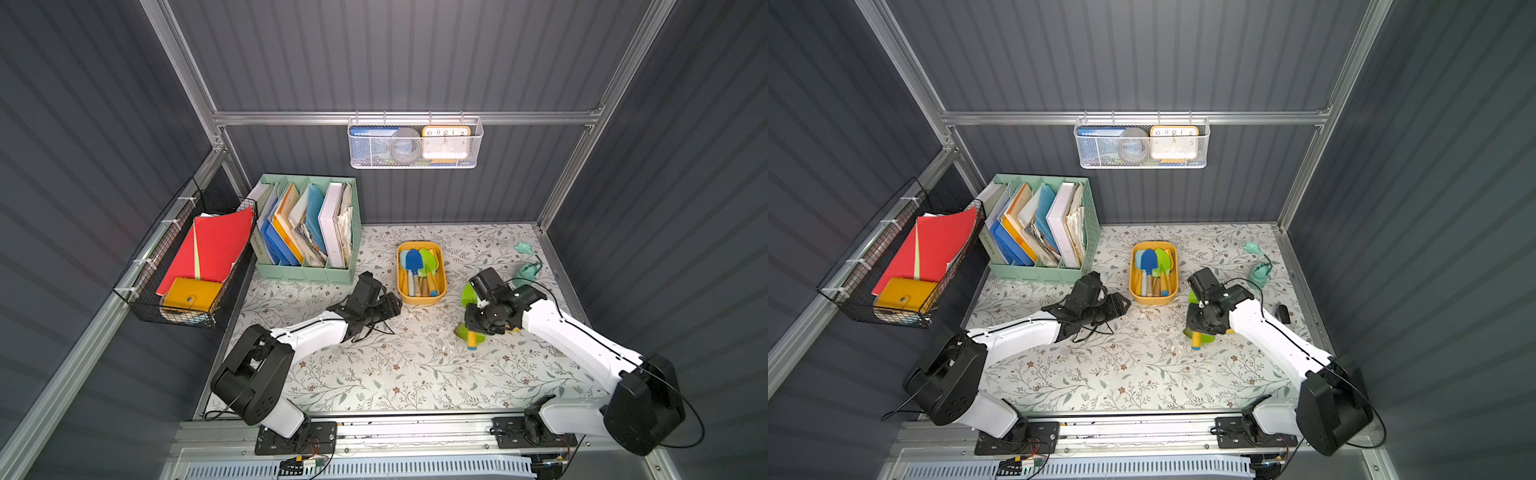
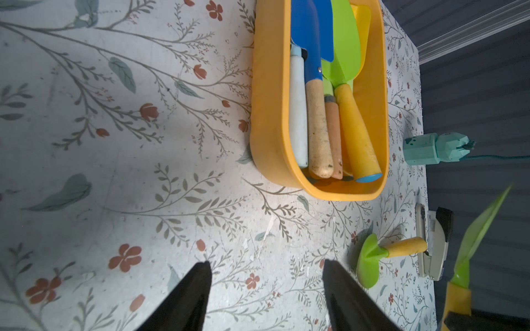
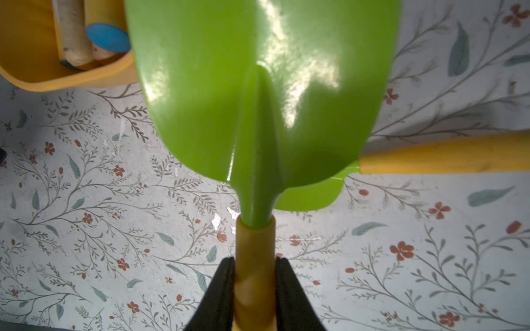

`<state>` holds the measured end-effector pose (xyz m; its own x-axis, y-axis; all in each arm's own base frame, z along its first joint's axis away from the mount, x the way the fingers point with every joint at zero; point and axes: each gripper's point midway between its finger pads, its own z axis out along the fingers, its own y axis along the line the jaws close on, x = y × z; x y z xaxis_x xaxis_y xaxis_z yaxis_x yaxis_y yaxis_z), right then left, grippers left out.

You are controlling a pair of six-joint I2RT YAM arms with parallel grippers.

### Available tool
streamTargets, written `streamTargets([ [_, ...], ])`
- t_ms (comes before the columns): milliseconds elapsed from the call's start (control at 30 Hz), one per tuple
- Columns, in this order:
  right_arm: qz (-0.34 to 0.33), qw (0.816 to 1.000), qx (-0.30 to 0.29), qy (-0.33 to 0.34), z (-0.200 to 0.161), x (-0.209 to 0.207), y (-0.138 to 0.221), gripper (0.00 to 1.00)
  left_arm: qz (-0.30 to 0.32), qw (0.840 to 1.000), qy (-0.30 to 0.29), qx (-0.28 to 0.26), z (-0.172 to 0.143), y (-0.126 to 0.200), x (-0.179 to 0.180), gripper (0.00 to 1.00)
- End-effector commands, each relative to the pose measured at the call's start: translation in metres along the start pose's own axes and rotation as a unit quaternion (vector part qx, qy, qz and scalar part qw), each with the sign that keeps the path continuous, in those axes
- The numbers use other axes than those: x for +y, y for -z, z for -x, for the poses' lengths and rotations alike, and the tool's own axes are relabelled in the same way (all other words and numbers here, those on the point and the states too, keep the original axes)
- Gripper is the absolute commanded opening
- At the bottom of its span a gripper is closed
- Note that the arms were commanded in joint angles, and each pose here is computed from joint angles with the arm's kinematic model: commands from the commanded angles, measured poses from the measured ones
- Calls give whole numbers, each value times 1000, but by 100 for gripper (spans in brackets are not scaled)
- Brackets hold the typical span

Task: Put the shovel into the storage box
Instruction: Place the shovel in the storage box.

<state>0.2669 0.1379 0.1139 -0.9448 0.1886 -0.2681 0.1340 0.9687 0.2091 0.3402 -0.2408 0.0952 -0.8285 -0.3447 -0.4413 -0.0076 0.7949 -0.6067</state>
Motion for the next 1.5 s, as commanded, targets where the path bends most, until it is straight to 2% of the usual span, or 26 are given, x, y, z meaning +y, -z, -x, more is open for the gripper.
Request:
streamTargets([
  [0,27,999,-11,23,20,24,1,14,10,1000,5,-5,-3,11,4,67],
  [367,44,998,-21,45,78,71,-15,14,17,1000,17,-7,-7,18,11,68],
  [733,61,997,2,45,126,118,-55,14,27,999,23,-16,-6,21,17,68],
  [1100,27,999,17,42,146,124,-95,16,32,999,25,-13,-9,20,20,68],
  [1267,10,999,20,38,147,119,-104,20,32,999,25,-12,-10,19,21,68],
  [1467,5,999,13,34,152,120,-102,32,32,999,27,-13,-10,18,22,68],
])
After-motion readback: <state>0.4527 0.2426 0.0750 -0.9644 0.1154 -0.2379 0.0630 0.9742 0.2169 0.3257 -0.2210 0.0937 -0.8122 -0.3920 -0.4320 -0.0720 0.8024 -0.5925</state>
